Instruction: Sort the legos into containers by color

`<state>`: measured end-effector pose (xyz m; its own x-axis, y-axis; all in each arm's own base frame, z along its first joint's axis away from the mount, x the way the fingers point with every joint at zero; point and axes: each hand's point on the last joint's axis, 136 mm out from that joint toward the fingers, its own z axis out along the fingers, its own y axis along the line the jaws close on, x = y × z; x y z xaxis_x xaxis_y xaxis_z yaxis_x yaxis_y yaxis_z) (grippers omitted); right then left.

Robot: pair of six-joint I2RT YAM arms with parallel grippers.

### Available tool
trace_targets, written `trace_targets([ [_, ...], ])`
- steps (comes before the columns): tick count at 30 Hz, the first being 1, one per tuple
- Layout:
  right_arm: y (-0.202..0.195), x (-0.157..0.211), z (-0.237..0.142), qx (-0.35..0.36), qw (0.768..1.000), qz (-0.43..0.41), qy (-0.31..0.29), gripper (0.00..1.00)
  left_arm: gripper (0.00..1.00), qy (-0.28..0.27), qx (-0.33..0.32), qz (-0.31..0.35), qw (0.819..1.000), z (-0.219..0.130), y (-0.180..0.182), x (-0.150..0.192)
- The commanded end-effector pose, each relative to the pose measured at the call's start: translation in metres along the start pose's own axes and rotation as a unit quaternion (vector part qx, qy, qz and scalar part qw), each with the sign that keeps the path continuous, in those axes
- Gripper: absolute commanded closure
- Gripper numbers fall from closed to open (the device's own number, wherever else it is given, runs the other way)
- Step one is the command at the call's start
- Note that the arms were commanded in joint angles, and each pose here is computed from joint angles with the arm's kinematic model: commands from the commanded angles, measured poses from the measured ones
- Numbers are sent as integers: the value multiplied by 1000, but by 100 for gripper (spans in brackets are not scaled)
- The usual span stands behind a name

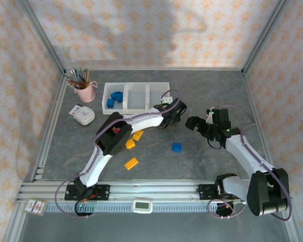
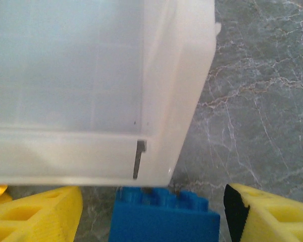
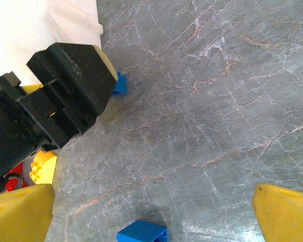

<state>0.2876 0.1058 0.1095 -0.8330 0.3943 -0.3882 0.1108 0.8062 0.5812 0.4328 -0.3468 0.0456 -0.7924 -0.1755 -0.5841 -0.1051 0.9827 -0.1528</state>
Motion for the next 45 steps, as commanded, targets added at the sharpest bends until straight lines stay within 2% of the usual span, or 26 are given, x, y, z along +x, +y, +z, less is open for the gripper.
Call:
trace_targets([
  [1, 3, -5, -1, -8, 1000, -9, -6, 0, 28, 1, -8, 15, 1000, 13, 1, -1],
  [7, 3, -4, -2, -7, 1000, -9, -5, 0, 41, 13, -1, 14, 1000, 18, -1, 6],
  [13, 2, -4, -3, -4, 1000, -12, -5, 0, 56, 10, 12, 20, 1000, 8, -8, 4],
  [20, 8, -11, -11, -1, 1000, -27, -14, 0, 61, 7, 34, 28, 999, -20, -21, 5],
  [27, 28, -18, -23, -30, 999, -41, -17, 0, 63, 10, 79, 16, 997, -68, -22, 13],
  [32, 47, -20, -29, -58, 996, -61, -21, 0, 65, -8, 101, -12, 995, -108, 3, 9],
  [36, 71, -16, -29, -82, 993, -84, -14, 0, 65, -33, 84, -31, 995, -133, 36, -2],
  [45, 141, 4, -11, -136, 980, -144, -1, 0, 66, -91, 36, -102, 990, -150, 136, -60],
])
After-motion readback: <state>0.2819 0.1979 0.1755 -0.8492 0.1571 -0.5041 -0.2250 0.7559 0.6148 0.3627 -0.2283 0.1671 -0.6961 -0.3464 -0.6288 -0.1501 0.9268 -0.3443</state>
